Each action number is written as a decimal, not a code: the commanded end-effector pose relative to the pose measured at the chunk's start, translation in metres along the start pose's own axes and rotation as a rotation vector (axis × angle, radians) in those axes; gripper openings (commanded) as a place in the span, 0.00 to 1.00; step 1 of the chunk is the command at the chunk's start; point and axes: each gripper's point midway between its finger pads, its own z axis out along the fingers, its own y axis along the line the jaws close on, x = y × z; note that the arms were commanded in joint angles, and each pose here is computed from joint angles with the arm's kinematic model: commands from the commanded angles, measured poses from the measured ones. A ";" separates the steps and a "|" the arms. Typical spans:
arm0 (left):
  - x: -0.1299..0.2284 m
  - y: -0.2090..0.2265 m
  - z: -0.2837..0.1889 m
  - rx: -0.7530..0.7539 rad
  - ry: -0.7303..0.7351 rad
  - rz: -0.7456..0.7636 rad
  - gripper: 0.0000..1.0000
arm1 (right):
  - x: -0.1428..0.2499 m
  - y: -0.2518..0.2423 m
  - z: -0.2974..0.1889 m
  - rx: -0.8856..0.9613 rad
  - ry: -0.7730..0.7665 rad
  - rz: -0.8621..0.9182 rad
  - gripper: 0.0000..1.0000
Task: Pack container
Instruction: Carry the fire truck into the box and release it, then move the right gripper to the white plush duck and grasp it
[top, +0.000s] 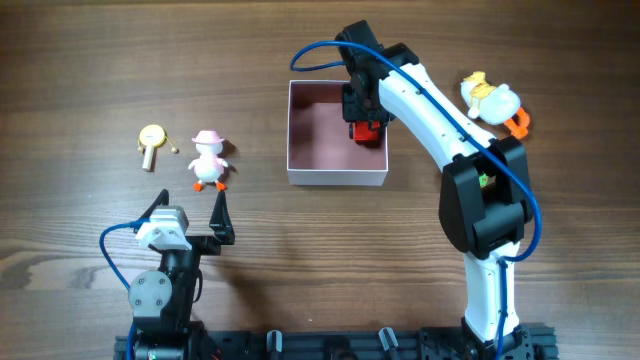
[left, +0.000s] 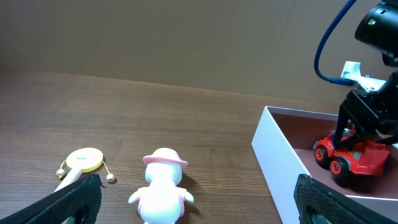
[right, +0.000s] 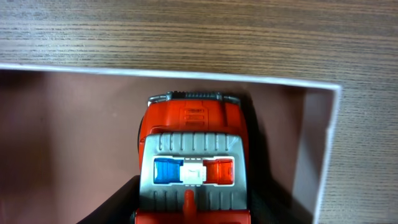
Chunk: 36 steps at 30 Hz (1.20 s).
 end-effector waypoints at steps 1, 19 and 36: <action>0.003 0.004 0.001 -0.018 0.005 0.007 1.00 | 0.000 -0.005 0.007 0.030 -0.001 -0.010 0.53; 0.003 0.004 0.001 -0.018 0.005 0.007 1.00 | -0.054 0.006 -0.058 -0.028 -0.159 -0.015 0.67; 0.003 0.004 0.001 -0.018 0.005 0.007 1.00 | -0.048 -0.159 -0.175 0.201 -0.140 0.062 1.00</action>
